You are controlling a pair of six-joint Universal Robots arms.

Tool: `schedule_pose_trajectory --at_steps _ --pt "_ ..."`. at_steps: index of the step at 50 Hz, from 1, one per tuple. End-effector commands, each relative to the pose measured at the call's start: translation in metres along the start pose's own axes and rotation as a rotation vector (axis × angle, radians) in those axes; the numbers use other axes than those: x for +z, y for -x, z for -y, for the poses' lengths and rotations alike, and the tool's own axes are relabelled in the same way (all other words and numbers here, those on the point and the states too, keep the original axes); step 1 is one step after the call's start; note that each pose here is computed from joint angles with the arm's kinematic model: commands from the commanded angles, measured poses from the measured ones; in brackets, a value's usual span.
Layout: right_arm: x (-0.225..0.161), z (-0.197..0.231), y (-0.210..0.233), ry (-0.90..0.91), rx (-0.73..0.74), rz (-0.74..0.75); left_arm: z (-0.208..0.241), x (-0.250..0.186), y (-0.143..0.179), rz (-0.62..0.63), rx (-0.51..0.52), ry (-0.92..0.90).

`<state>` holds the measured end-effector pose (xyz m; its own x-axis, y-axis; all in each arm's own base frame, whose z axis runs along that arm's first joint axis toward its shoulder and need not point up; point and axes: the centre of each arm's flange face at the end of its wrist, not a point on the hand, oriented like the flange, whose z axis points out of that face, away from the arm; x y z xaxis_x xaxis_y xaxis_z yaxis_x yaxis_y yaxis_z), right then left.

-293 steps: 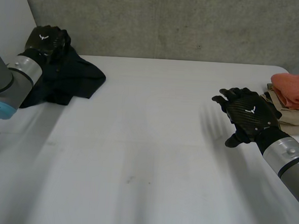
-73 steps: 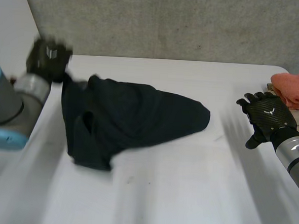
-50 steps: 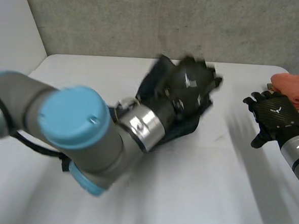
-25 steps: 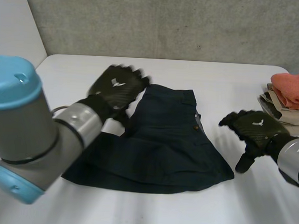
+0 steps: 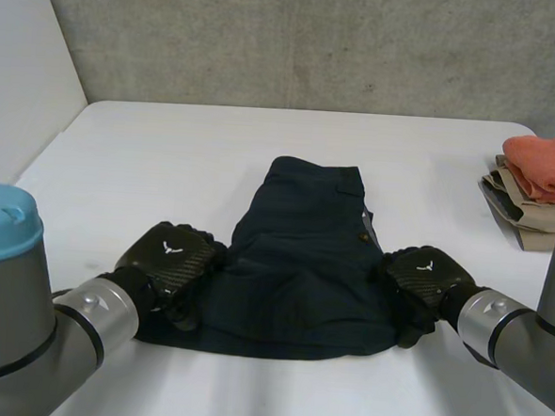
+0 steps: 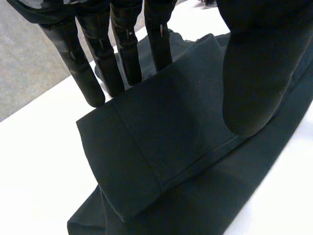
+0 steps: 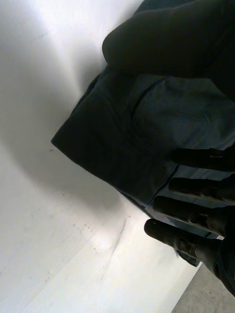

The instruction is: Fold the laundry.

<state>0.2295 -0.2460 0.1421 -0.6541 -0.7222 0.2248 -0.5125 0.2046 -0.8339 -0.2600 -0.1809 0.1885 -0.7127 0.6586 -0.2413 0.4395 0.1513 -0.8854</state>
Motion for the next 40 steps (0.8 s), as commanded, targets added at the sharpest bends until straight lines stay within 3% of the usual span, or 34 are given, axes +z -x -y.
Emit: schedule_pose_trajectory --at_steps 1,10,17,23,29,35,40 --pt "0.006 -0.004 0.001 0.002 -0.007 0.004 -0.014 0.025 0.006 0.079 0.017 -0.013" --pt "0.010 -0.008 0.011 0.004 -0.044 0.030 -0.037 0.047 0.005 0.108 0.091 0.042" --pt "0.010 -0.003 0.009 -0.022 -0.056 0.017 -0.030 0.046 0.008 0.128 0.141 0.014" --pt "-0.007 0.030 -0.003 -0.117 -0.099 -0.046 0.031 0.015 0.019 0.206 0.150 -0.195" --pt "-0.050 0.102 -0.027 -0.297 -0.175 -0.167 0.115 -0.037 0.037 0.299 0.117 -0.500" --pt "-0.103 0.169 -0.038 -0.421 -0.230 -0.223 0.157 -0.065 0.049 0.336 0.099 -0.622" --pt "-0.118 0.192 -0.046 -0.458 -0.253 -0.258 0.176 -0.069 0.055 0.348 0.096 -0.649"
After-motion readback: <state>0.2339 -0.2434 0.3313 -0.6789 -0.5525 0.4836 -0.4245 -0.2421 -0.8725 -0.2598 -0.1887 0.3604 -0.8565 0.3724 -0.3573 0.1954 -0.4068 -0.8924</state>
